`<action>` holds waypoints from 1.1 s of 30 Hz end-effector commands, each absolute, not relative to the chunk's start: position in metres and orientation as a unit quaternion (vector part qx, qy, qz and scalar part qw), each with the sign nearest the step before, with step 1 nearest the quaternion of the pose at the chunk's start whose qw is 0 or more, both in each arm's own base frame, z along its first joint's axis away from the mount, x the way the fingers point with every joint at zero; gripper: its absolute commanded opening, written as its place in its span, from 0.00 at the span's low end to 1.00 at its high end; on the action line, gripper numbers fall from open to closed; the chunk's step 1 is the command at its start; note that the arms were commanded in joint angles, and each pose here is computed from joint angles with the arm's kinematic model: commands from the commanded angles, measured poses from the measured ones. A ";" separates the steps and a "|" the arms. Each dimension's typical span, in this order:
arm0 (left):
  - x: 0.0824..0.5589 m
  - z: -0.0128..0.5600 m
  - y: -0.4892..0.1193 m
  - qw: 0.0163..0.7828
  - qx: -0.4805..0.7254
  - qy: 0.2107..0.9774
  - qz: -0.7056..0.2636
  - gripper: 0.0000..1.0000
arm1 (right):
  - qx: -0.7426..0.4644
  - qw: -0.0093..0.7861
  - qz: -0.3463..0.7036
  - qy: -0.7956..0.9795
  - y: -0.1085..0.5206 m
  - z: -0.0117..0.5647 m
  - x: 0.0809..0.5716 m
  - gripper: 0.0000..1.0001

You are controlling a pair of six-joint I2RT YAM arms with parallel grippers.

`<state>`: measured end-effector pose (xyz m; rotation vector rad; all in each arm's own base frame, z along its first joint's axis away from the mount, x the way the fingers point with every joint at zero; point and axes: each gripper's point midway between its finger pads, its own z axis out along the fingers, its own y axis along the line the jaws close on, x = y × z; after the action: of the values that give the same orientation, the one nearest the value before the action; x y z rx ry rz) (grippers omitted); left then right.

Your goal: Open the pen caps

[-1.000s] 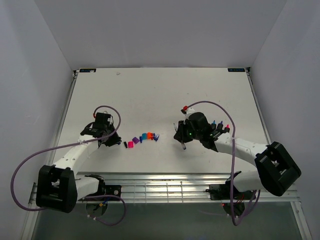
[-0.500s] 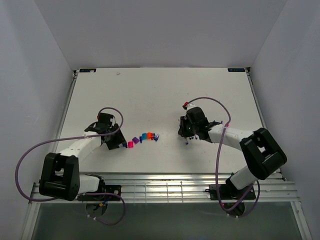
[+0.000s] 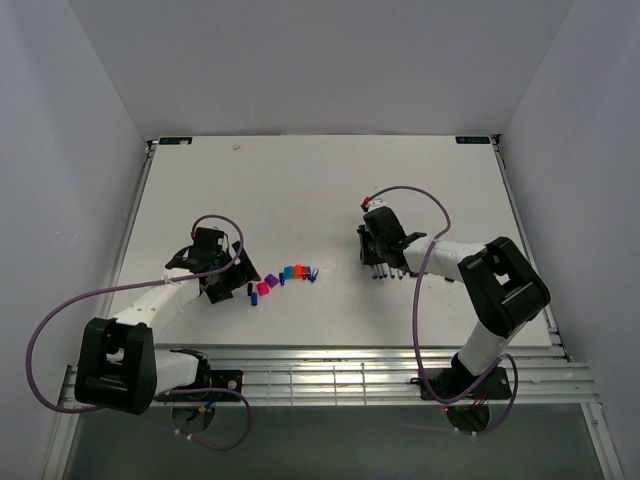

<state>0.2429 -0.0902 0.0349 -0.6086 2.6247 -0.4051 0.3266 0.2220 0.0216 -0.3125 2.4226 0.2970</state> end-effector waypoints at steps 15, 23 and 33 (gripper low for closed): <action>0.262 0.115 -0.085 0.316 -0.199 0.912 -0.167 0.98 | -0.137 0.340 0.049 0.929 0.202 0.029 0.336 0.43; 0.272 0.155 -0.099 0.361 -0.171 0.890 -0.217 0.98 | -0.135 0.416 0.075 0.896 0.206 0.101 0.323 0.53; 0.265 0.160 -0.158 0.354 -0.106 0.869 -0.329 0.98 | -0.081 0.442 0.075 0.890 0.146 0.118 0.246 0.97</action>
<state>0.2707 -0.1202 0.1450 -0.4076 2.2989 -0.6720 0.2717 0.1824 0.1559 -0.2693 2.1007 0.2984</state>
